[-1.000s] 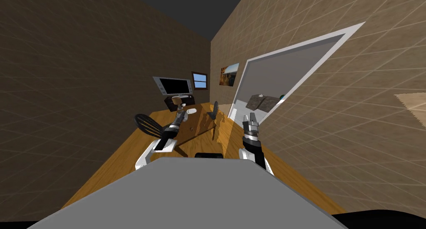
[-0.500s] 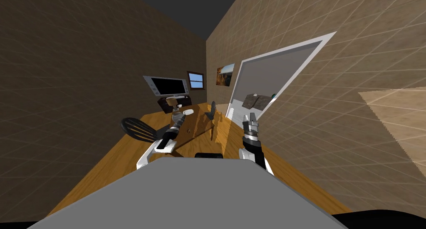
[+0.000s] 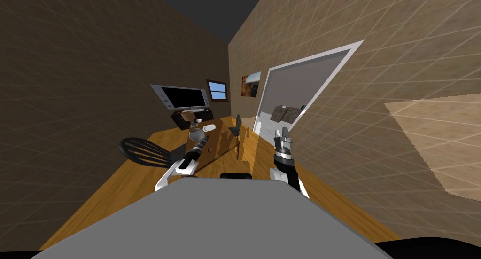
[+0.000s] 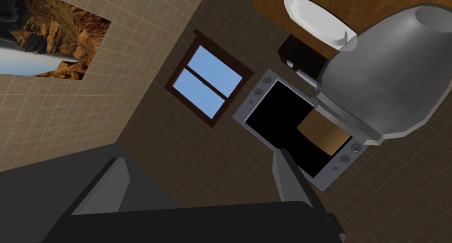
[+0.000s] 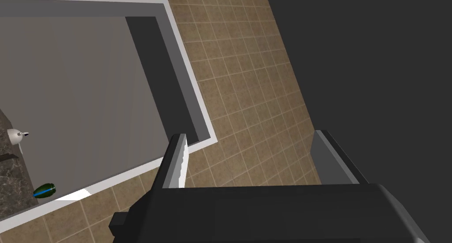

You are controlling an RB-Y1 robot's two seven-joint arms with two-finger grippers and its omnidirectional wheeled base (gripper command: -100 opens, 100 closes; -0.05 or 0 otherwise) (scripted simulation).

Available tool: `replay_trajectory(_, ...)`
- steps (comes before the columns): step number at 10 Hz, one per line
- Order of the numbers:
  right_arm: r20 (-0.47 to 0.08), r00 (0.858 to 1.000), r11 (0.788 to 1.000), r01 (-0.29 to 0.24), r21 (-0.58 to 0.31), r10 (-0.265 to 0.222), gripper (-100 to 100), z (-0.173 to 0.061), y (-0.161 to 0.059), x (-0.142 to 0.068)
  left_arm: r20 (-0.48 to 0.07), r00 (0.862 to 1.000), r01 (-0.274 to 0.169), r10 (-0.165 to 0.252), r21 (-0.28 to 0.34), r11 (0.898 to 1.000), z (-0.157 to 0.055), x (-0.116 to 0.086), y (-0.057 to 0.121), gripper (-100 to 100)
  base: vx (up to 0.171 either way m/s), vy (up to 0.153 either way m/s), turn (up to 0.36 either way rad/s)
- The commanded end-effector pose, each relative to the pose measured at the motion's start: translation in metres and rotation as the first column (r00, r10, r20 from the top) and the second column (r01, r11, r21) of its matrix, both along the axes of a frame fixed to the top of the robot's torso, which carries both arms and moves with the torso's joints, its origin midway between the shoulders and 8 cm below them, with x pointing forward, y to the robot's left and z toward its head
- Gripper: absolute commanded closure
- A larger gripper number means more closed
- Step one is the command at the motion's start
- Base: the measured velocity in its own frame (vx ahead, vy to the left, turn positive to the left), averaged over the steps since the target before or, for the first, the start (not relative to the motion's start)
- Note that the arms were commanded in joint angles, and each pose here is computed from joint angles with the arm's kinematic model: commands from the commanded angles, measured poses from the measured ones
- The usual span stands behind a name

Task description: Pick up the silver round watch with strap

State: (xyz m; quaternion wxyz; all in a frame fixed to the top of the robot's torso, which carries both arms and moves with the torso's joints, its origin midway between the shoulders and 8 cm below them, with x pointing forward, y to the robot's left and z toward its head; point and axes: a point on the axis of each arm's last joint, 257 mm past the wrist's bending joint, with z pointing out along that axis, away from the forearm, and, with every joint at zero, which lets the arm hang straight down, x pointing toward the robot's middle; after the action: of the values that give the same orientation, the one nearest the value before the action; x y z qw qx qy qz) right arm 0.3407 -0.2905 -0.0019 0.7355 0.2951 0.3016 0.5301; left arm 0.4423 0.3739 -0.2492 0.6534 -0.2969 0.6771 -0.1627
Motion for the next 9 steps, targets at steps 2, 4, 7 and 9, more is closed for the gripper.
replay_trajectory(2, 0.0, 1.0, 1.0, 0.0, 0.0, 0.0, 0, 0.0, 0.0, 0.0, -0.106, 0.994, -0.036, 0.036, 0.007, 0.999, -0.041, -0.01, 0.017, -100, 0.049, -0.011, -0.13)
replay_trajectory(4, 0.0, 1.0, 1.0, 0.0, 0.0, 0.0, 0, 0.0, 0.0, 0.0, -0.219, 0.973, -0.077, 0.078, 0.015, 0.997, -0.083, -0.027, 0.037, -100, 0.046, -0.02, -0.127)
replay_trajectory(7, 0.0, 1.0, 1.0, 0.0, 0.0, 0.0, 0, 0.0, 0.0, 0.0, -0.296, 0.949, -0.107, 0.107, 0.018, 0.994, -0.113, -0.041, 0.049, -100, 0.046, -0.015, -0.07)
replay_trajectory(9, 0.0, 1.0, 1.0, 0.0, 0.0, 0.0, 0, 0.0, 0.0, 0.0, -0.404, 0.903, -0.151, 0.149, 0.028, 0.988, -0.153, -0.067, 0.068, -100, 0.053, -0.015, -0.149)
